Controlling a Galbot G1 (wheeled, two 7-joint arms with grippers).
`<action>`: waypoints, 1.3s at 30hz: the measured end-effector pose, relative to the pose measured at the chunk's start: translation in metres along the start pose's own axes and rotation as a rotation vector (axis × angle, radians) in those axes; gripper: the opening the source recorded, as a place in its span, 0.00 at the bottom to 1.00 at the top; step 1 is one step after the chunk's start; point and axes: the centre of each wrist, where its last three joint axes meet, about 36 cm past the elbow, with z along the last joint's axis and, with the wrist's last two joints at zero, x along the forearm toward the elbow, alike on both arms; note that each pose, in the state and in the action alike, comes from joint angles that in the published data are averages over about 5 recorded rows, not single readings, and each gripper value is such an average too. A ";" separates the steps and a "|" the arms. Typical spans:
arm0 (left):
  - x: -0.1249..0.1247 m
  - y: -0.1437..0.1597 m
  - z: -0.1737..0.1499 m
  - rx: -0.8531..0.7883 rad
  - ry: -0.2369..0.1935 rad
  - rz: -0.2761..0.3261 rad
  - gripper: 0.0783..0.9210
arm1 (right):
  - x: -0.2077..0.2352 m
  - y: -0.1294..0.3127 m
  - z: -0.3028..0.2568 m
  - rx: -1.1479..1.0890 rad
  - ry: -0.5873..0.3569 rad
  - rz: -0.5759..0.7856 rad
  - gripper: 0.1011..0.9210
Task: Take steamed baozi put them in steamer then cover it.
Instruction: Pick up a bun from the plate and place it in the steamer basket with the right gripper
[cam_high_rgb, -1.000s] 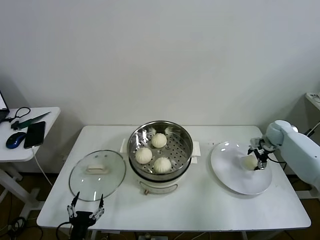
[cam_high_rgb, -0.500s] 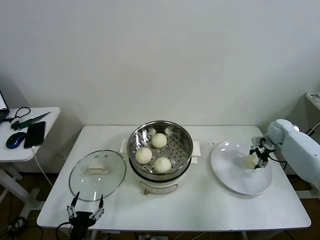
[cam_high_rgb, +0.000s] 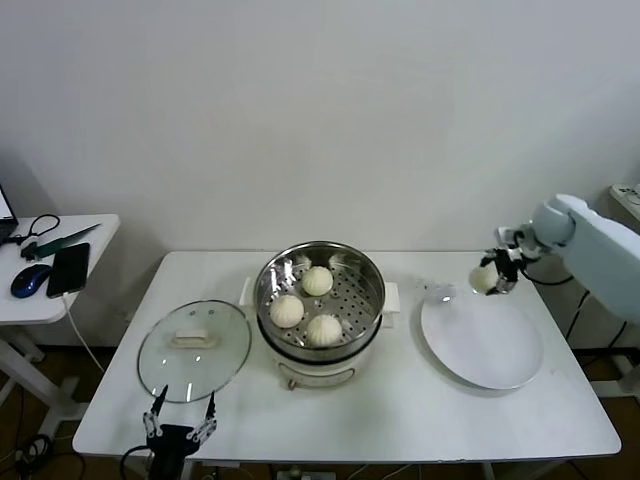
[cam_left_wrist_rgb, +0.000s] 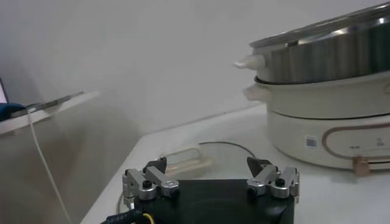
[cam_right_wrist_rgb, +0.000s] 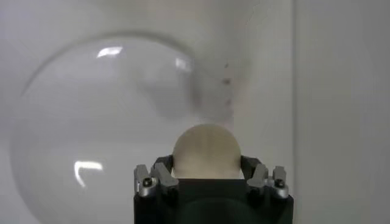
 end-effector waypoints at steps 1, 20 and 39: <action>0.001 -0.001 0.000 0.001 0.001 0.005 0.88 | 0.008 -0.004 -0.009 0.001 -0.017 0.005 0.75; 0.004 -0.013 -0.007 0.002 -0.016 0.079 0.88 | 0.074 -0.012 -0.188 0.052 -0.193 -0.109 0.76; -0.004 -0.007 -0.009 -0.016 -0.039 0.099 0.88 | 0.021 0.008 -0.293 0.145 -0.108 -0.220 0.76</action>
